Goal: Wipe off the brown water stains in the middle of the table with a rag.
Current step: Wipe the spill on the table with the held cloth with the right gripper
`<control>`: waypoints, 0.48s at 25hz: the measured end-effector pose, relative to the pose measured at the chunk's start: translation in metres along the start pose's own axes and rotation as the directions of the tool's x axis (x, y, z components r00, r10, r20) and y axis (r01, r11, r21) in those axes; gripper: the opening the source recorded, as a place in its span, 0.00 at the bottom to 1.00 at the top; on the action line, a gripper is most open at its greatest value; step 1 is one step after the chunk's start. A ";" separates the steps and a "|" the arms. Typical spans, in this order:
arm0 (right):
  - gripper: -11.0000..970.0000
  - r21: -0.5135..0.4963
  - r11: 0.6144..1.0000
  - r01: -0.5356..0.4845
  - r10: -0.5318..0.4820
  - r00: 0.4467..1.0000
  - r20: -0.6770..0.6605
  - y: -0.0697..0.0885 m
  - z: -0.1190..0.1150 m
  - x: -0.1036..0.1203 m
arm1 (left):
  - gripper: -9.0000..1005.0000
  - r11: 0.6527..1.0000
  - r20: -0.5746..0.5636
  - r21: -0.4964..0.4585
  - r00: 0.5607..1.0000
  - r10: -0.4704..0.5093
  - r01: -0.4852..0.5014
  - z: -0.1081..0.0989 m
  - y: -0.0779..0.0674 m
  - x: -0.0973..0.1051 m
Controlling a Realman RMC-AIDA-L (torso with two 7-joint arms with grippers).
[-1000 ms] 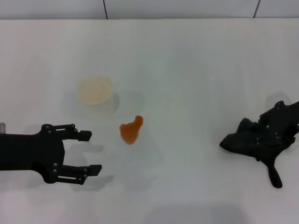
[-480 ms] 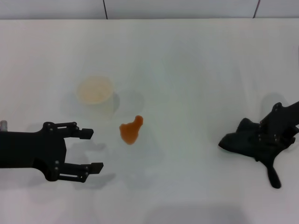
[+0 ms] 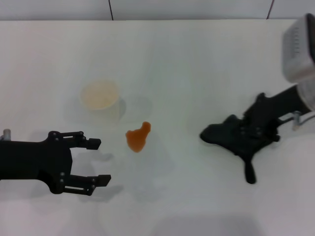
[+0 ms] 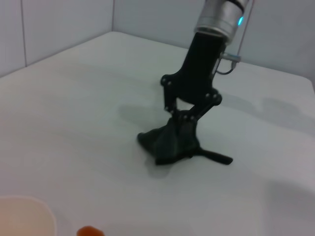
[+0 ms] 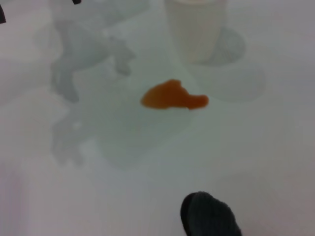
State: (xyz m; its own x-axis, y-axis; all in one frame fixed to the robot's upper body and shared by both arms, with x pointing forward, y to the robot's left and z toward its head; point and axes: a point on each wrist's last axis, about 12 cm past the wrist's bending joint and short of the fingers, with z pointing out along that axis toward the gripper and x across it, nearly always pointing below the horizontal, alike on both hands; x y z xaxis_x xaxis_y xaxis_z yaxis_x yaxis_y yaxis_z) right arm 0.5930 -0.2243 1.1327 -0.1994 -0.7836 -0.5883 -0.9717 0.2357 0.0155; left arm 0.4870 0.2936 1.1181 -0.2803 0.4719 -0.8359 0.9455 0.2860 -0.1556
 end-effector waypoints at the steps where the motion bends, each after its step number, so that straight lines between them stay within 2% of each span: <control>1: 0.09 -0.003 1.000 0.010 -0.010 1.000 0.002 0.000 0.004 -0.004 | 0.86 1.000 -0.001 0.003 1.000 0.001 -0.001 0.001 0.000 0.000; 6: 0.09 0.000 0.997 0.076 -0.076 0.997 0.019 -0.001 0.024 -0.031 | 0.86 1.000 -0.006 0.014 1.000 0.004 -0.004 0.003 -0.001 -0.001; 12: 0.09 0.026 0.991 0.132 -0.133 0.990 0.037 -0.001 0.036 -0.056 | 0.86 1.000 -0.007 0.015 1.000 0.004 -0.004 0.003 -0.001 -0.001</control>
State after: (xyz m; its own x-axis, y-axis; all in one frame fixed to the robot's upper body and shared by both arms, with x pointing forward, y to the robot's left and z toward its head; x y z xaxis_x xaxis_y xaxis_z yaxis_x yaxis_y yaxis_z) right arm 0.6099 -0.1598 1.1365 -0.0638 -0.7864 -0.6145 -0.9859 0.1450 -0.0832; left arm 0.4867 0.2901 1.1171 -0.2776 0.4790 -0.8328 0.9490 0.2713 -0.1603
